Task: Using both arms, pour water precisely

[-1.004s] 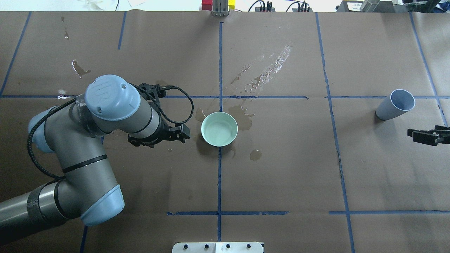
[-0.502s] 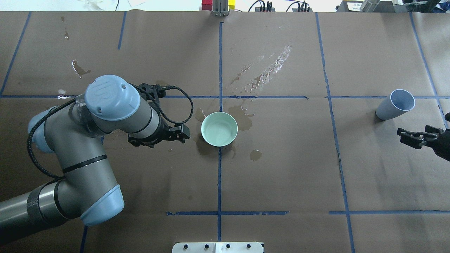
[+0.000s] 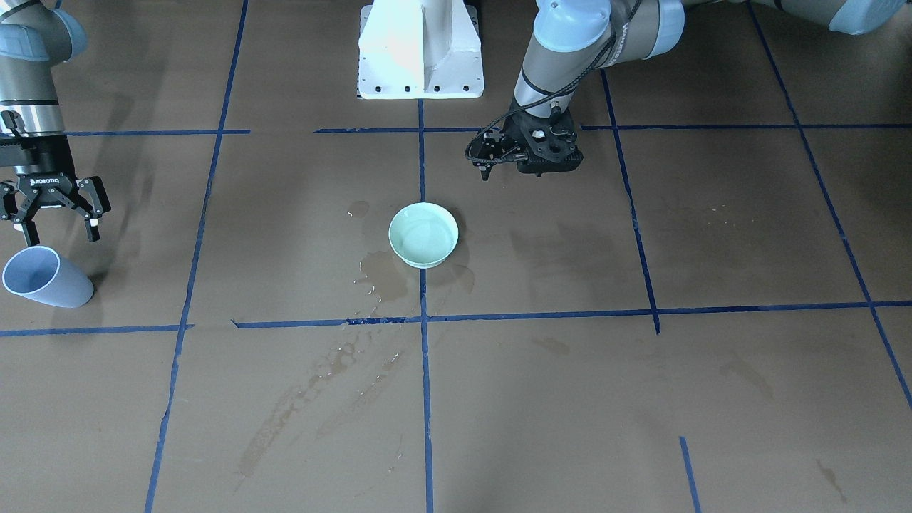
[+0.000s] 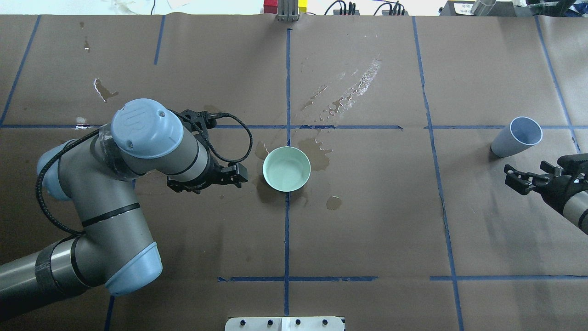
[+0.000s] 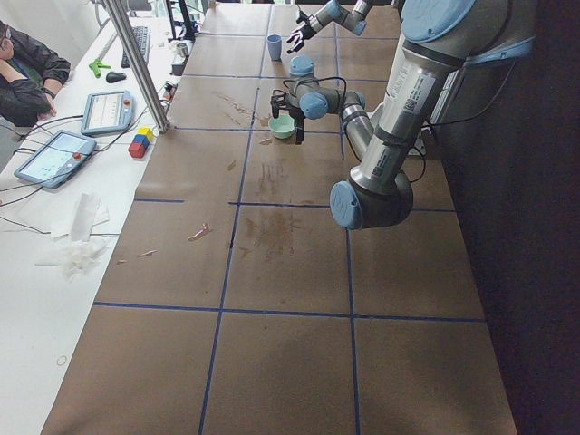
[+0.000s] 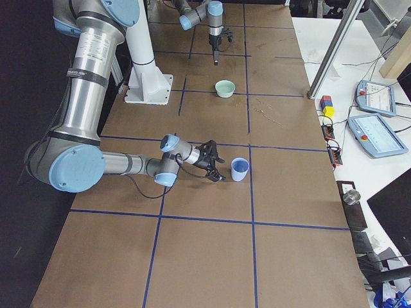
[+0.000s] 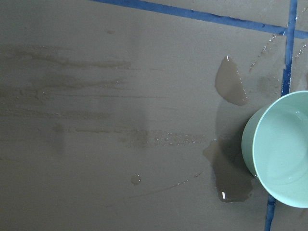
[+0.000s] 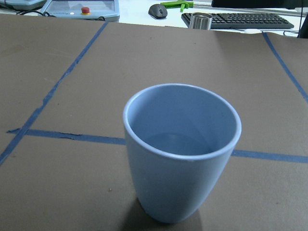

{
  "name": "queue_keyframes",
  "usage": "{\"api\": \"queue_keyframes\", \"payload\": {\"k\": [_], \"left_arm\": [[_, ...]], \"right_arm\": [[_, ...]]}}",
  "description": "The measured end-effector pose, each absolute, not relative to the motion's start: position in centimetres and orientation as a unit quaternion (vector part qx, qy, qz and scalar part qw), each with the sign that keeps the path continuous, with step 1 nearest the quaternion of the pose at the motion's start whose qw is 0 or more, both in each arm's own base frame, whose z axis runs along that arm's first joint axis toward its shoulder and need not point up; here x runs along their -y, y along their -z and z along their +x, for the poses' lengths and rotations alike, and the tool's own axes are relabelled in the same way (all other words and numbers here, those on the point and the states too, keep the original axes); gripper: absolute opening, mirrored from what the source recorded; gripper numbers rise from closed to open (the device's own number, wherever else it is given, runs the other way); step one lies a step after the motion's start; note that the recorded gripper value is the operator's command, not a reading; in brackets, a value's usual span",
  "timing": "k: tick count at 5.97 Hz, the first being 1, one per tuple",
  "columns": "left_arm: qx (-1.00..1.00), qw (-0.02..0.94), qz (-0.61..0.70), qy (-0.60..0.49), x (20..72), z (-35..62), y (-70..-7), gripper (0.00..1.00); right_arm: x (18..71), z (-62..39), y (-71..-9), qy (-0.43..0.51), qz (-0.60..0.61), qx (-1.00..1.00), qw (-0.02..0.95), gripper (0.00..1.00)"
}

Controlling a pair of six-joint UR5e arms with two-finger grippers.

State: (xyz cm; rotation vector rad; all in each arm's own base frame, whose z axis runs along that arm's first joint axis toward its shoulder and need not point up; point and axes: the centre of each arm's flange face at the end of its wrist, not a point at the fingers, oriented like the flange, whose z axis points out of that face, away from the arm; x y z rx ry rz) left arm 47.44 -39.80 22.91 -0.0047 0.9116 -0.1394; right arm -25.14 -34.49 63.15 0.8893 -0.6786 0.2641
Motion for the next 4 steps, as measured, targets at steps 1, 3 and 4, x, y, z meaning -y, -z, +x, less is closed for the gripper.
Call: {"api": "queue_keyframes", "payload": {"k": [1, 3, 4], "left_arm": [[-0.44, 0.896, -0.002, 0.067, 39.8, 47.4, -22.9, 1.0], [-0.44, 0.896, -0.002, 0.067, 39.8, 47.5, -22.9, 1.0], [-0.44, 0.896, -0.002, 0.067, 39.8, 47.4, -22.9, 1.0]], "right_arm": [[34.9, -25.6, -63.3, -0.131, 0.434, 0.313, 0.834, 1.0], [36.2, -27.3, -63.6, -0.14, 0.452, 0.303, 0.827, 1.0], [36.8, -28.1, -63.7, -0.142, 0.456, 0.301, 0.826, 1.0]]}}
